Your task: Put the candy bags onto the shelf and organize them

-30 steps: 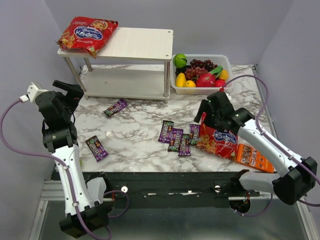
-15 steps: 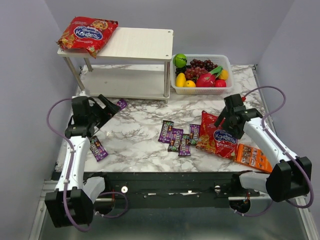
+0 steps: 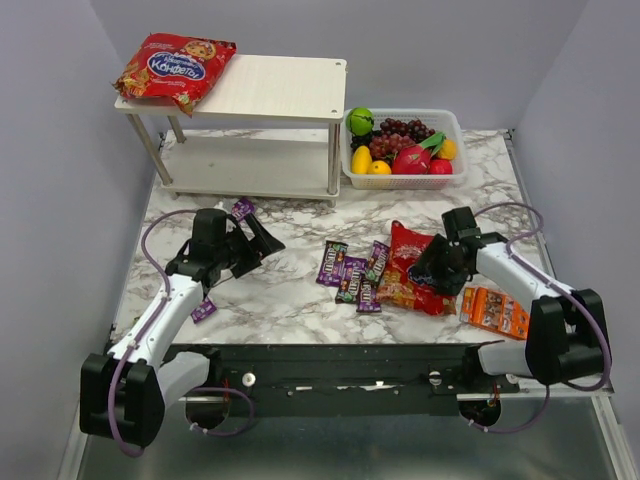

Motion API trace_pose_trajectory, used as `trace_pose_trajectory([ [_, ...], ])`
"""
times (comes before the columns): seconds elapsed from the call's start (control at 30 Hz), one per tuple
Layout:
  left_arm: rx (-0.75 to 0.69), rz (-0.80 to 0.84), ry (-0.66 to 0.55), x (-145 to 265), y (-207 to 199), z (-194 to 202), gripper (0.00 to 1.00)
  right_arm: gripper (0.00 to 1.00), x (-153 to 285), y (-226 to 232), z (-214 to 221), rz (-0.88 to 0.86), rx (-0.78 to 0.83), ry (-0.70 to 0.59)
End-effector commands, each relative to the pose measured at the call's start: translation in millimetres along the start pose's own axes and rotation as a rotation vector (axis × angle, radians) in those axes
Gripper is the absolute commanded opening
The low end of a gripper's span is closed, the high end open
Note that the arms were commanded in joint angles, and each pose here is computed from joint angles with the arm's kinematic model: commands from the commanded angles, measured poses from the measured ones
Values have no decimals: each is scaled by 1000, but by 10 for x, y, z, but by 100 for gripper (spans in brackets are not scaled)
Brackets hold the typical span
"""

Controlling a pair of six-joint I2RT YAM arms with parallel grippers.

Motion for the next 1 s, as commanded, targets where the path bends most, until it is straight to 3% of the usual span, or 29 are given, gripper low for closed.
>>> trace_pose_trajectory([
  [0.0, 11, 35, -1, 5, -25, 62, 96, 80, -232, 285, 431, -162, 1, 281],
  [0.23, 11, 42, -2, 48, -10, 128, 96, 80, -113, 761, 461, -226, 94, 266],
  [0.33, 5, 51, 5, 51, -34, 150, 96, 80, 14, 820, 355, -220, 127, 198],
  [0.6, -13, 83, 37, -12, -131, 283, 96, 85, 469, 601, 101, -137, 220, -86],
  [0.97, -63, 153, 166, -303, -373, 657, 96, 85, 305, 214, 194, -88, 255, -69],
])
Point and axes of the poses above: each gripper's point midway between its finger pads, its own x axis back along the fingers, its own y axis along the line the jaws close on, z = x × y, the point moved 8 cm from there along x, back along the fingers, and after that the axes turned 2 degrees about -x, right-handed, at the moved point
